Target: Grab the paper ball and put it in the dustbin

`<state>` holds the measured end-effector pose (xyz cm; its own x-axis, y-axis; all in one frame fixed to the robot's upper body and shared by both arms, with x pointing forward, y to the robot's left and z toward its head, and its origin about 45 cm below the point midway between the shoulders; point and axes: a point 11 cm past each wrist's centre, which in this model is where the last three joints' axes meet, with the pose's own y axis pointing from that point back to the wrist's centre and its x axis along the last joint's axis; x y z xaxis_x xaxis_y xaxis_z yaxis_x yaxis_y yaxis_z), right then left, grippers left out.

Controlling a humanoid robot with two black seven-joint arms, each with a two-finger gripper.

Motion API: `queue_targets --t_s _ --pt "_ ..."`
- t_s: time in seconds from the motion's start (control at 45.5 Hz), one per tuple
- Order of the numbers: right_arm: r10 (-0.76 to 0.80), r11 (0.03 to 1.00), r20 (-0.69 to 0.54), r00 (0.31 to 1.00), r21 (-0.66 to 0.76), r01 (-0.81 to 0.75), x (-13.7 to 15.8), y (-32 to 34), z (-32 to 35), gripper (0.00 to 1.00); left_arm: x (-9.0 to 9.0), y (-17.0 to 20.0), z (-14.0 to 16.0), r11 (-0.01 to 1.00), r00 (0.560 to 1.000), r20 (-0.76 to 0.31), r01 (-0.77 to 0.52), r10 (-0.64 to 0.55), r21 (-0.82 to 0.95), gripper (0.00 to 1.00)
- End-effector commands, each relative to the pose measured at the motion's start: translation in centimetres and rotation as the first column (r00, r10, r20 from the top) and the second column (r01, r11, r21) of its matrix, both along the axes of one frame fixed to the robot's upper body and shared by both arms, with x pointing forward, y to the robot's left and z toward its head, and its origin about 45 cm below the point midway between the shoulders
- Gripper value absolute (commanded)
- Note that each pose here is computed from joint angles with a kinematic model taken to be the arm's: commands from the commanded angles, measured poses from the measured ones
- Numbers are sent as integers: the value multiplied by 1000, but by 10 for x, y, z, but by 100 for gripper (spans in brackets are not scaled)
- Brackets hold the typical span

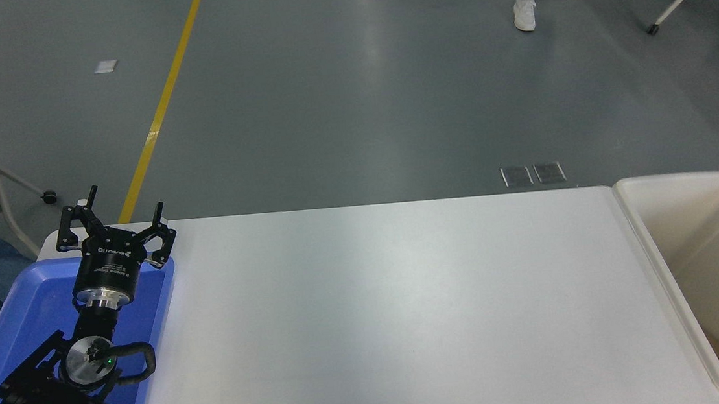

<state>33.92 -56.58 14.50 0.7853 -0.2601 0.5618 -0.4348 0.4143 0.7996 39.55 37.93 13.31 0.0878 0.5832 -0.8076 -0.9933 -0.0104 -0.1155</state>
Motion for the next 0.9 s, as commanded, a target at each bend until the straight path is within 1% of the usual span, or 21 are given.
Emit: queue_targets --t_s 0.0,0.022,0.066,0.088,0.11,0.132,0.176,0.198,0.571,0.813,0.879 --pt "-14 1000 17 1000 -19 14 -28 8 -55 0 0 0 0 1000 1000 0 1 -1 0 100" --pt "-12 1000 21 1000 -20 13 -29 9 -57 0 0 0 0 1000 1000 1 0 0 0 100" --pt "-10 1000 27 1000 -17 10 -29 12 -62 9 0 0 0 1000 1000 0 1 -1 0 100" --pt "-8 1000 29 1000 -16 8 -29 14 -63 15 0 0 0 1000 1000 0 1 -1 0 100" --pt "-6 1000 31 1000 -14 6 -29 15 -65 24 0 0 0 1000 1000 1 0 0 0 100" --pt "-5 1000 28 1000 -12 5 -30 16 -66 44 0 0 0 1000 1000 1 0 0 0 100" --pt "-4 1000 26 1000 -10 5 -31 16 -67 88 0 0 0 1000 1000 1 0 0 0 100" --pt "-3 1000 24 1000 -6 3 -30 18 -68 100 0 0 0 1000 1000 1 0 0 0 100" --pt "5 1000 29 1000 -6 -5 -24 19 -63 100 0 0 0 1000 1000 0 1 -1 0 100" --pt "14 1000 49 999 -2 -14 -13 22 -53 100 0 0 0 1000 1000 0 1 -1 0 100" --pt "28 999 65 998 20 -29 -2 31 -48 100 0 0 0 1000 1000 0 1 -1 0 100"
